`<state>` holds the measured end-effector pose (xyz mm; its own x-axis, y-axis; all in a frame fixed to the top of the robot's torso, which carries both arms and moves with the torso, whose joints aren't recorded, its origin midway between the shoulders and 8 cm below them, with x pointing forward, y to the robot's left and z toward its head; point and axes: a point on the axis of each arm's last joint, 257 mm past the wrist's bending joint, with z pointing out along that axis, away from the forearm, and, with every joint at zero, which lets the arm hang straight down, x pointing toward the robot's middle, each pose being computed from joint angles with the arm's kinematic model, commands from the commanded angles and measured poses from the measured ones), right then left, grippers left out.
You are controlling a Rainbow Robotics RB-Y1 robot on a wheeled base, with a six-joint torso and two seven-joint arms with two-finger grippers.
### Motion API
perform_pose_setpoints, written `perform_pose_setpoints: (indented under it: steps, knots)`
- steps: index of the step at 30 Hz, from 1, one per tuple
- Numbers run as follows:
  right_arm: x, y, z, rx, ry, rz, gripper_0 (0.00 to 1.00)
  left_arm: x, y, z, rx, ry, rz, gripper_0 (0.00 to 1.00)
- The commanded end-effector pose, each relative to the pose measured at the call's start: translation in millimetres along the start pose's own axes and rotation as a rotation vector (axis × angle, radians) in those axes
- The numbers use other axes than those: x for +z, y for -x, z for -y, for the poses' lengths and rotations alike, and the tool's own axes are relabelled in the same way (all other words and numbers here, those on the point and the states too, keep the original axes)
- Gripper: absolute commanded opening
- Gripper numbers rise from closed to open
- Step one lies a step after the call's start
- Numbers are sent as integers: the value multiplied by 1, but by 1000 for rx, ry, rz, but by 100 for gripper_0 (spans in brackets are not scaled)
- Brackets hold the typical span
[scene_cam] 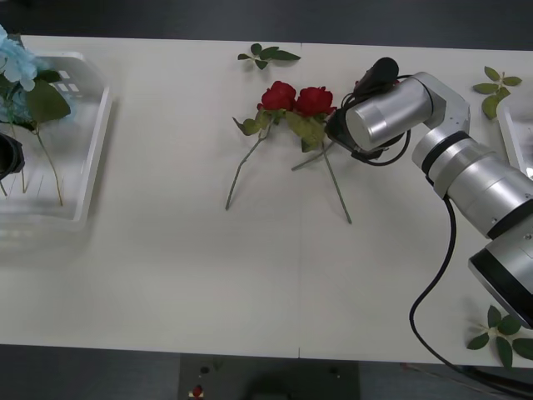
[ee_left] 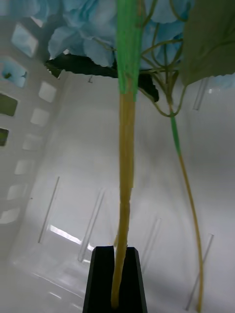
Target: Put the red flowers into the right box and the blue flowers into the left box
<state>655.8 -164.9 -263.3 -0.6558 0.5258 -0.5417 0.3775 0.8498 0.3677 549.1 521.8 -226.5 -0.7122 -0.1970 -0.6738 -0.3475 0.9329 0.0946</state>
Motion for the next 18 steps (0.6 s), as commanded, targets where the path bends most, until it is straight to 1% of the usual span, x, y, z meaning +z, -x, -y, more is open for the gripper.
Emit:
perform_pose_setpoints:
  steps: [1, 6, 7, 8, 9, 11, 12, 16, 18]
  knots:
    - [-6, 9, -22, 8, 29, 39, 100, 4, 12, -13, -55, 17, 34, 0]
    - [-7, 14, -20, -11, 15, 68, 100, 5, 12, -16, -49, 21, 37, 0]
    - [-7, 17, -19, -17, 10, 77, 100, 5, 12, -16, -48, 20, 36, 1]
    - [-5, 18, -12, -17, -4, 80, 100, 5, 12, -16, -48, 20, 36, 40]
    - [-3, 18, -7, -20, -18, 81, 100, 5, 12, -16, -48, 20, 36, 72]
    - [0, 18, 1, -24, -34, 80, 100, 5, 12, -16, -44, 21, 37, 98]
    - [2, 16, 4, -28, -43, 78, 100, 5, 12, -16, -43, 23, 37, 100]
    - [5, 14, 12, -31, -63, 72, 100, 5, 12, -17, -41, 24, 38, 100]
    - [7, 9, 12, -57, -68, 69, 100, 5, 14, -16, -38, 23, 43, 100]
